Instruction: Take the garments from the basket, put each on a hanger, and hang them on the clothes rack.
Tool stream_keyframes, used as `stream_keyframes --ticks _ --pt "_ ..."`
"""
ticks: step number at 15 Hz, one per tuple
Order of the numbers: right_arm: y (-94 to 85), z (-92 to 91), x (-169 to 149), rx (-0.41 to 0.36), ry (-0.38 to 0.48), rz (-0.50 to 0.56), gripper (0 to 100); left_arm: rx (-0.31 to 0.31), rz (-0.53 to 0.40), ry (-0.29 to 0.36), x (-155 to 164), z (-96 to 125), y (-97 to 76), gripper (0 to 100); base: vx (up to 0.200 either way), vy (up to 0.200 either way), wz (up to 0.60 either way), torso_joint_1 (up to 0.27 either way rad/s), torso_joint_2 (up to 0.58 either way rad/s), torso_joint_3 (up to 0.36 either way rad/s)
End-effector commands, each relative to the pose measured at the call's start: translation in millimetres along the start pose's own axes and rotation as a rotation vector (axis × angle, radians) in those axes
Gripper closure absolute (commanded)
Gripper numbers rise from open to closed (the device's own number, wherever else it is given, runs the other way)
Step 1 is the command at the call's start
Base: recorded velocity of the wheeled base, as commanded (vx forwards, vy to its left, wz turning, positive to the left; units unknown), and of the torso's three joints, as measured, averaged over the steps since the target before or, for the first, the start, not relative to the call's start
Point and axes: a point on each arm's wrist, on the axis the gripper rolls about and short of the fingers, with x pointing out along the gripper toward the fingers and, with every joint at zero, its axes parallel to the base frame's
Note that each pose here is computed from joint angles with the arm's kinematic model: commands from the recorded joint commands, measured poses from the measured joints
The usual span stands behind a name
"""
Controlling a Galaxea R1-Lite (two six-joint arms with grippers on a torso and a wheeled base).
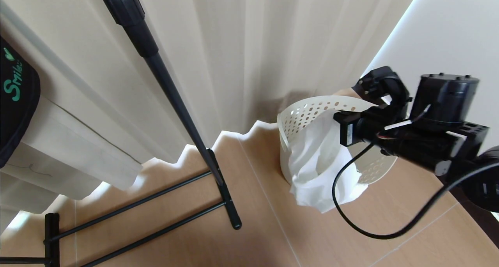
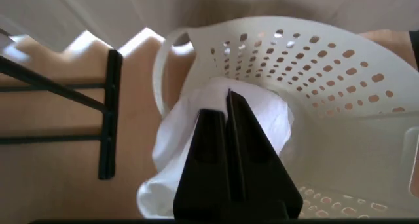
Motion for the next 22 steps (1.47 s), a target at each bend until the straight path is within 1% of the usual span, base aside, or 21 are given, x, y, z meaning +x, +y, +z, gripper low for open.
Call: stream_keyframes --ticks 1,2,3,5,7,11,16,17,18,22 --pt "10.2 27.0 -50.9 0.027 -0.131 0.050 100 0.000 0.000 0.001 0.1 0.0 0.0 0 0.000 0.000 0.00 0.000 0.00 0.000" --pt "12.8 30.5 -58.0 0.028 -0.148 0.063 100 0.000 0.000 0.001 0.1 0.0 0.0 0 0.000 0.000 0.00 0.000 0.00 0.000" --pt "16.9 35.4 -72.1 0.028 -0.178 0.089 100 0.000 0.000 0.001 0.1 0.0 0.0 0 0.000 0.000 0.00 0.000 0.00 0.000" --pt "19.4 37.2 -84.8 0.028 -0.199 0.107 100 0.000 -0.002 0.001 0.1 0.0 0.0 0 0.000 0.000 0.00 0.000 0.00 0.000" --pt "17.9 39.1 -91.3 0.029 -0.213 0.106 100 0.000 -0.002 0.001 0.1 0.0 0.0 0 0.000 0.000 0.00 0.000 0.00 0.000" --pt "18.0 35.9 -91.6 0.029 -0.204 0.107 100 -0.002 0.001 0.001 0.1 0.0 0.0 0 0.000 0.000 0.00 0.002 0.00 0.080" --pt "18.0 35.3 -92.0 0.029 -0.202 0.107 100 -0.003 0.003 0.001 0.1 0.0 0.1 0 0.000 0.000 0.00 0.002 0.00 0.195" --pt "18.1 30.8 -93.2 0.028 -0.189 0.109 100 -0.003 0.003 0.001 0.1 0.0 0.1 0 0.000 0.000 0.00 0.002 0.01 0.207" --pt "17.8 30.1 -94.9 0.028 -0.189 0.109 100 -0.003 0.003 0.001 0.1 0.0 0.1 0 0.000 0.000 0.00 0.007 0.01 0.203" --pt "17.4 30.5 -94.8 0.027 -0.190 0.109 100 -0.003 0.003 0.001 0.1 0.0 0.1 0 0.000 0.000 0.00 0.002 -0.01 0.170"
